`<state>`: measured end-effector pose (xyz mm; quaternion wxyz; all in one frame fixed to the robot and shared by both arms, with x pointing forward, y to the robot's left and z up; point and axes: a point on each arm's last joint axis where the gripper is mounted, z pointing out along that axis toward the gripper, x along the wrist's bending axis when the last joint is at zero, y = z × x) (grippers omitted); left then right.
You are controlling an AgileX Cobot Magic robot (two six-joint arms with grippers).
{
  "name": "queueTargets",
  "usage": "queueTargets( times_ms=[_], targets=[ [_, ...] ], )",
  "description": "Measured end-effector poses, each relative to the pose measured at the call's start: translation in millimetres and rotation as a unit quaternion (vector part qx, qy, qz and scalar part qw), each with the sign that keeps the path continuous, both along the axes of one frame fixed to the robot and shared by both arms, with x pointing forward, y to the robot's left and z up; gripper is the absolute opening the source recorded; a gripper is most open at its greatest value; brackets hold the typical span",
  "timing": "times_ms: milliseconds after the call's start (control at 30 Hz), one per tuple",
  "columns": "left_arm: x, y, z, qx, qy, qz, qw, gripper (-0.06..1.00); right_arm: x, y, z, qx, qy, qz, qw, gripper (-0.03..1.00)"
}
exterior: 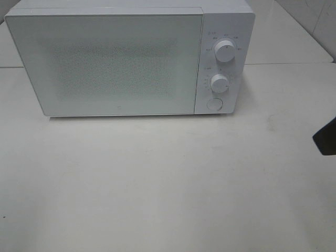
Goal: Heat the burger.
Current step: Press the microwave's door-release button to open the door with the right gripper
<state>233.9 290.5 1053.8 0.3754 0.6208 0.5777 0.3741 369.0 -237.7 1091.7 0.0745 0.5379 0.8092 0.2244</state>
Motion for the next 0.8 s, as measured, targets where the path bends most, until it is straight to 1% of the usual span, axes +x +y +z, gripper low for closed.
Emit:
queueTargets(
  times_ms=[33,100,133,200,233,267,300,367,400,467,500,567,633,667,800],
  targets=[
    [0.0,0.0,0.0,0.0,0.0,0.0,1.0,0.97,-14.8,-5.3,5.0,0.01,-0.027,0.0,1.0,0.71],
    [0.0,0.0,0.0,0.0,0.0,0.0,1.0,0.97,-21.1,-7.6,6.1,0.013,-0.037,0.0,0.999,0.71],
    [0.0,0.0,0.0,0.0,0.0,0.0,1.0,0.97,-37.6,-13.5,6.4,0.022,-0.06,0.0,0.998,0.71],
    [0.0,0.0,0.0,0.0,0.0,0.0,1.0,0.97,-44.4,-16.0,5.8,0.025,-0.068,0.0,0.997,0.71],
    [0.0,0.0,0.0,0.0,0.0,0.0,1.0,0.97,-61.0,-22.0,5.0,0.033,-0.092,0.001,0.995,0.71],
    [0.0,0.0,0.0,0.0,0.0,0.0,1.0,0.97,-68.9,-24.8,3.6,0.037,-0.103,0.001,0.994,0.71],
    [0.0,0.0,0.0,0.0,0.0,0.0,1.0,0.97,-68.9,-24.8,3.6,0.037,-0.103,0.001,0.994,0.71],
    [0.0,0.0,0.0,0.0,0.0,0.0,1.0,0.97,-88.1,-33.1,-3.5,0.04,-0.135,0.0,0.99,0.71],
    [0.0,0.0,0.0,0.0,0.0,0.0,1.0,0.97,-88.1,-33.1,-3.5,0.04,-0.135,0.0,0.99,0.71],
    [0.0,0.0,0.0,0.0,0.0,0.0,1.0,0.97,-106.5,-43.5,-16.1,0.032,-0.174,-0.006,0.984,0.71],
    [0.0,0.0,0.0,0.0,0.0,0.0,1.0,0.97,-106.5,-43.5,-16.1,0.032,-0.174,-0.006,0.984,0.71],
    [0.0,0.0,0.0,0.0,0.0,0.0,1.0,0.97,-117.3,-51.0,-28.9,0.021,-0.199,-0.012,0.98,0.71],
    [0.0,0.0,0.0,0.0,0.0,0.0,1.0,0.97,-119.9,-53.0,-33.5,0.017,-0.205,-0.014,0.979,0.71],
    [0.0,0.0,0.0,0.0,0.0,0.0,1.0,0.97,-122.8,-56.0,-39.8,0.011,-0.219,-0.017,0.976,0.71],
    [0.0,0.0,0.0,0.0,0.0,0.0,1.0,0.97,-126.1,-58.5,-43.3,0.011,-0.237,-0.021,0.971,0.71]
  ],
)
